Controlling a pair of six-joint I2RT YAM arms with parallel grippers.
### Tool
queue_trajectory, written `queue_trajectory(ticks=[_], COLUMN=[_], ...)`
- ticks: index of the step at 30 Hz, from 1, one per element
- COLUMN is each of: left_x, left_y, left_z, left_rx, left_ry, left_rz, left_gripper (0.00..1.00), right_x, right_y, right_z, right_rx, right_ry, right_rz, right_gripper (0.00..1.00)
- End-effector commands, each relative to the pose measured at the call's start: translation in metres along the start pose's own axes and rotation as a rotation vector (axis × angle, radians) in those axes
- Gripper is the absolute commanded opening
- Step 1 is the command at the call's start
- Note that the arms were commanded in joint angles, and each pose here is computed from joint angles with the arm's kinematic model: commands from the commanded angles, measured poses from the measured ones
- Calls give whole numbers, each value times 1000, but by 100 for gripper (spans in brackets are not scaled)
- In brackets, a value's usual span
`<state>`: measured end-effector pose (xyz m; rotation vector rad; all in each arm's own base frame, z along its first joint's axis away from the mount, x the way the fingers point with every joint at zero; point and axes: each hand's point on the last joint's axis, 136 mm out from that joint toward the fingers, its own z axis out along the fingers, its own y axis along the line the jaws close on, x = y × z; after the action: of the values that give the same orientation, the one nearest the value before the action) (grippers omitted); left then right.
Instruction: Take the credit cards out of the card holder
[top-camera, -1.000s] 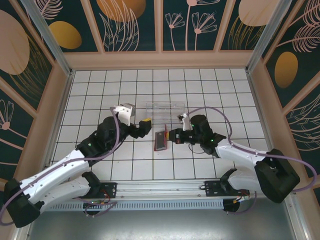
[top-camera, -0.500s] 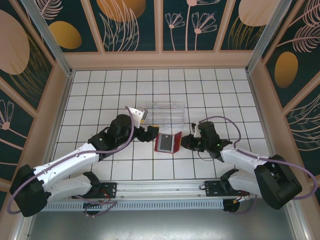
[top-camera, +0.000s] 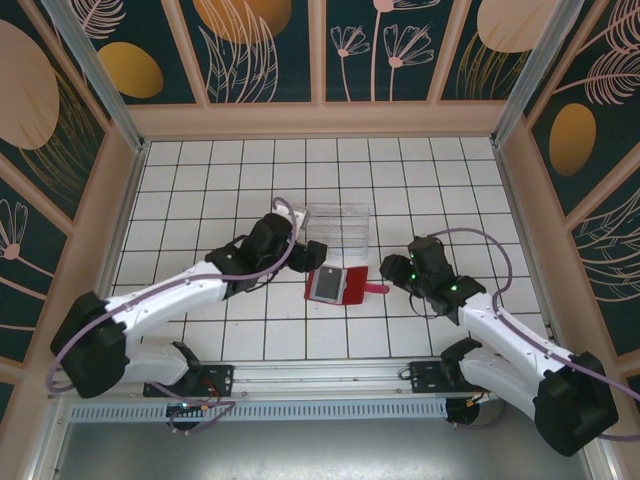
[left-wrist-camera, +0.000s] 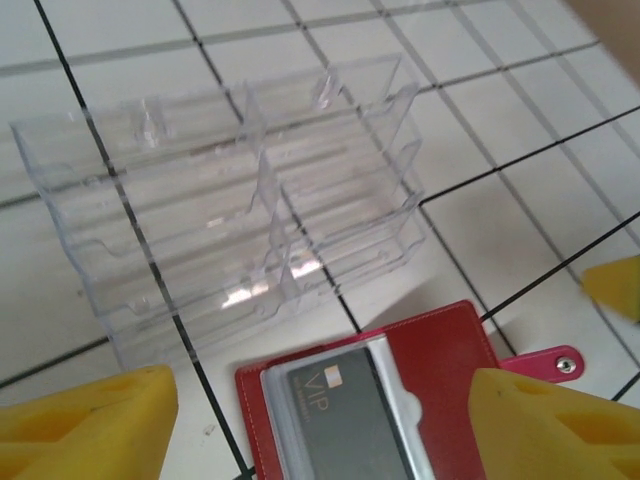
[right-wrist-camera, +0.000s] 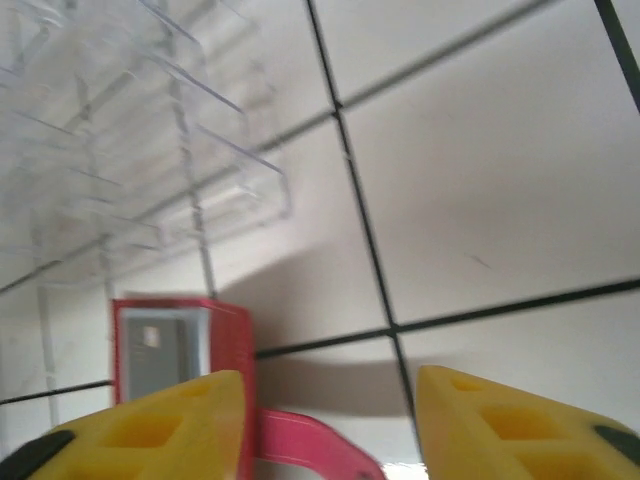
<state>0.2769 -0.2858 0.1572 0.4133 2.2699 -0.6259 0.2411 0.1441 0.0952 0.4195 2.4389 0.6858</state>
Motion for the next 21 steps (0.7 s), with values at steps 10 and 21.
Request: queue_trajectory(ticks=[10,21], left_x=[54,62], left_y=[8,13], left_z=[50,47], left_rx=[-46,-52], left_ry=[232,233], left_rz=[-206,-231], left_gripper=[70,70], right_x=[16,49], right_y=[35,33], right_z=[28,61], right_rx=[-55,-153], right_ry=[206,323], right_rz=[-18,-63], right_gripper=[42,35])
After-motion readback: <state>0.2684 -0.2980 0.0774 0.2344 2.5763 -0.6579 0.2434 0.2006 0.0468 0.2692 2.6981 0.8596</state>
